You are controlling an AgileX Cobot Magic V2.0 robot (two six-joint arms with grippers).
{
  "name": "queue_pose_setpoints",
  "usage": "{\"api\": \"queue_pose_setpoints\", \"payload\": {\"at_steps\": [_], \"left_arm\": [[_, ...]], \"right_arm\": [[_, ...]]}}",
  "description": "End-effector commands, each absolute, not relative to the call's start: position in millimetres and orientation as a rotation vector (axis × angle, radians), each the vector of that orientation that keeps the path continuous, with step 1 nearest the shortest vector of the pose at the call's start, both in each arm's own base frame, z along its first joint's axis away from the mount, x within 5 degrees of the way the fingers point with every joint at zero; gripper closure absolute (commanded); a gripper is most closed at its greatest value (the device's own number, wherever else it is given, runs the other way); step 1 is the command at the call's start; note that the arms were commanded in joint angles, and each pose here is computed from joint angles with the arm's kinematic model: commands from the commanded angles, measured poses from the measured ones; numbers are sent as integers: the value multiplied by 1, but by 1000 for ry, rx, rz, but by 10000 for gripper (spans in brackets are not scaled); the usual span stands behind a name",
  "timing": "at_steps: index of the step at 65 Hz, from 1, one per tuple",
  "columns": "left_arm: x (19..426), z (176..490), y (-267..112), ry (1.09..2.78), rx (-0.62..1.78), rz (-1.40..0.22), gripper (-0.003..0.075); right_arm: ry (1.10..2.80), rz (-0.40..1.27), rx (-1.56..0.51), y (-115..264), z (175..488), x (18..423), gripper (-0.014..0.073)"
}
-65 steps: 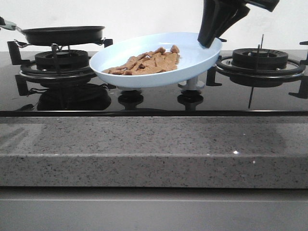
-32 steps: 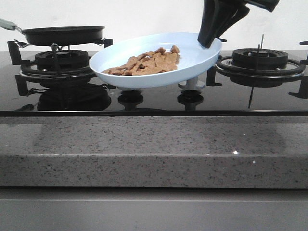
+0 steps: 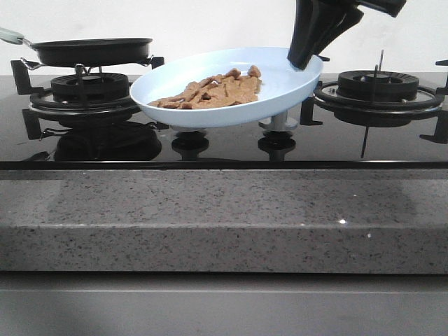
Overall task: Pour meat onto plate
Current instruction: 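Return the empty pan to its burner with the left gripper and release, then lower the plate of meat between the knobs with the right gripper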
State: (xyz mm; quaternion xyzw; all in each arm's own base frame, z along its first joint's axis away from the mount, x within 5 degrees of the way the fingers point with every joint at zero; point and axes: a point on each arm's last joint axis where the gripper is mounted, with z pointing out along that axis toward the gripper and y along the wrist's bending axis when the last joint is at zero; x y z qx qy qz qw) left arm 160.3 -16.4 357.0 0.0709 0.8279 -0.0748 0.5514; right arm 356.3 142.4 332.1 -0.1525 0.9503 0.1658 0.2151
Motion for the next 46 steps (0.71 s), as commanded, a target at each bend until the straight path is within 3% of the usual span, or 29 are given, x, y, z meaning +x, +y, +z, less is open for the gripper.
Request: {"api": "queue_pose_setpoints", "payload": {"at_steps": [1,20,46], "left_arm": [[140,362,-13,1838,137,-116,741],[92,347,-10,1682,138,-42,741],[88,347,-11,1672,129,-64,741]], "right_arm": [[2530,505,-407,141,360,349,664],[2530,505,-407,141,360,349,664],[2530,505,-407,141,360,349,664]]}}
